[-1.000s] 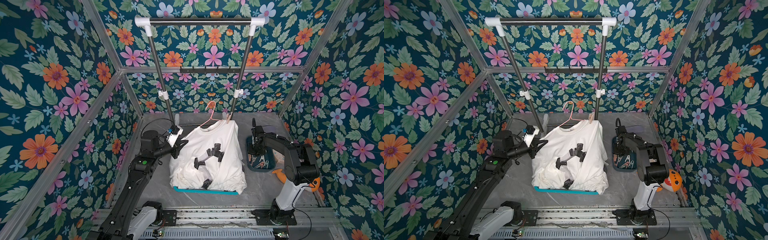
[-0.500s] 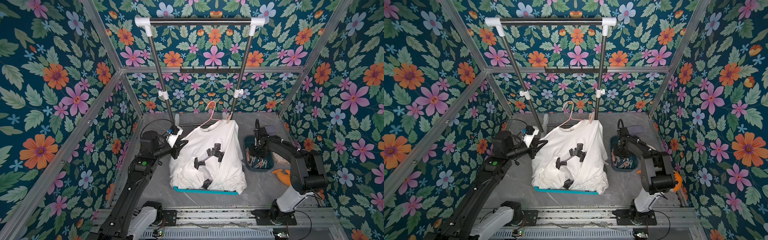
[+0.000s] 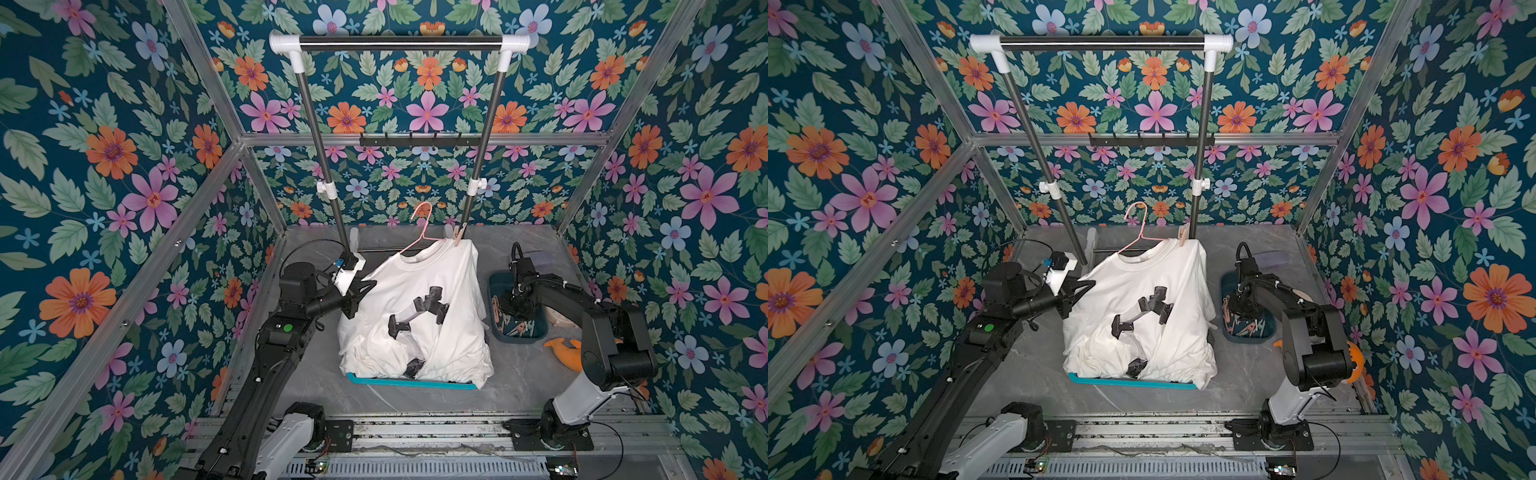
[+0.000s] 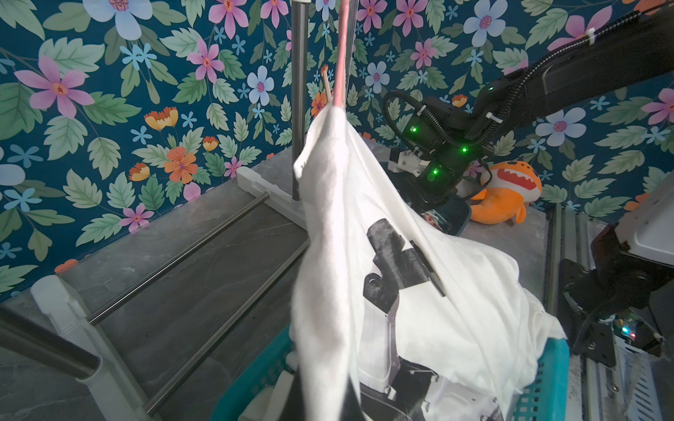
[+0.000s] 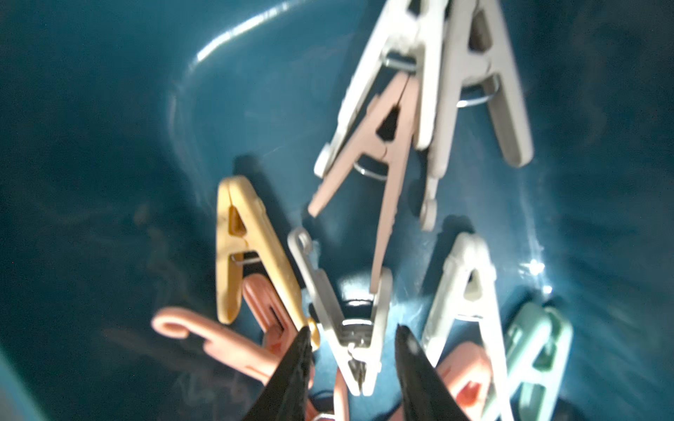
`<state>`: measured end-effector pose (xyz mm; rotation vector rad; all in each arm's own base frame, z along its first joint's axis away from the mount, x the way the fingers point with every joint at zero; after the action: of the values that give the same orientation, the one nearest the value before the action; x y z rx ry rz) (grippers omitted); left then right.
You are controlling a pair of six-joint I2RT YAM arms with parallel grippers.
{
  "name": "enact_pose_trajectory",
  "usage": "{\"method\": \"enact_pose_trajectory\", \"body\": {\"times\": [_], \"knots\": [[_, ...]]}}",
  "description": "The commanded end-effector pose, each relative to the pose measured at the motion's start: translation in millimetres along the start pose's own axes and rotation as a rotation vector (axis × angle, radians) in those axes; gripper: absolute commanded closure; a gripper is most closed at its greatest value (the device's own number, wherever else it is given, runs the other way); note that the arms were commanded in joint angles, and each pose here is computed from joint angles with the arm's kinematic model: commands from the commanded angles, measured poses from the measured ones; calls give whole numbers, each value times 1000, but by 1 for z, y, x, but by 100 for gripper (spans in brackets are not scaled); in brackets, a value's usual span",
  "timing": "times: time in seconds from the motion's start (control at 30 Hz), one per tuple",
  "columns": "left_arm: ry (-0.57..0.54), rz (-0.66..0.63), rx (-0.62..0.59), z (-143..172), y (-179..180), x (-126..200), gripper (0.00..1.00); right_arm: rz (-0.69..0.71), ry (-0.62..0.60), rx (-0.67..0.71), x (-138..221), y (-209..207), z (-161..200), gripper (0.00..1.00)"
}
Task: Use clothespins to secure the t-shirt on both sides of the hanger
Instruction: Pick up the clothespin from the storage box.
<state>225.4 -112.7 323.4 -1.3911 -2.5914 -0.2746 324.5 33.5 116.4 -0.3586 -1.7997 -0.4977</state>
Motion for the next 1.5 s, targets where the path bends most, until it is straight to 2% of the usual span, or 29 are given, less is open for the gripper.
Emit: {"method": "enact_pose_trajectory", "body": {"times": [0.0,0.43,0.77,1.07,1.47], "knots": [[-55,-9,-46,-11,1,1,100,20,-9,-26,-2,-2,-3,60],[-54,-14,-50,-10,1,2,100,8,-2,-19,-10,1,-10,58],[-53,-14,-50,-10,1,2,100,49,30,-27,-21,-4,-5,60],[-57,-15,-54,-11,1,3,100,46,35,-22,-21,-6,-2,68],[-62,-13,-53,-14,1,3,100,21,28,19,-7,-7,5,73]]}}
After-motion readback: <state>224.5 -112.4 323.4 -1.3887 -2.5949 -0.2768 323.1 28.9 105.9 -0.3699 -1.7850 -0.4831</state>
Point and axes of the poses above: each gripper's point midway between its finger pads, its own x axis back along the fingers, its own y axis along the line the jaws close on, z = x × y, the point moved 8 cm from there along x, back along the fingers, and after that the axes turned 7 degrees about -x, right-handed, at the moved point
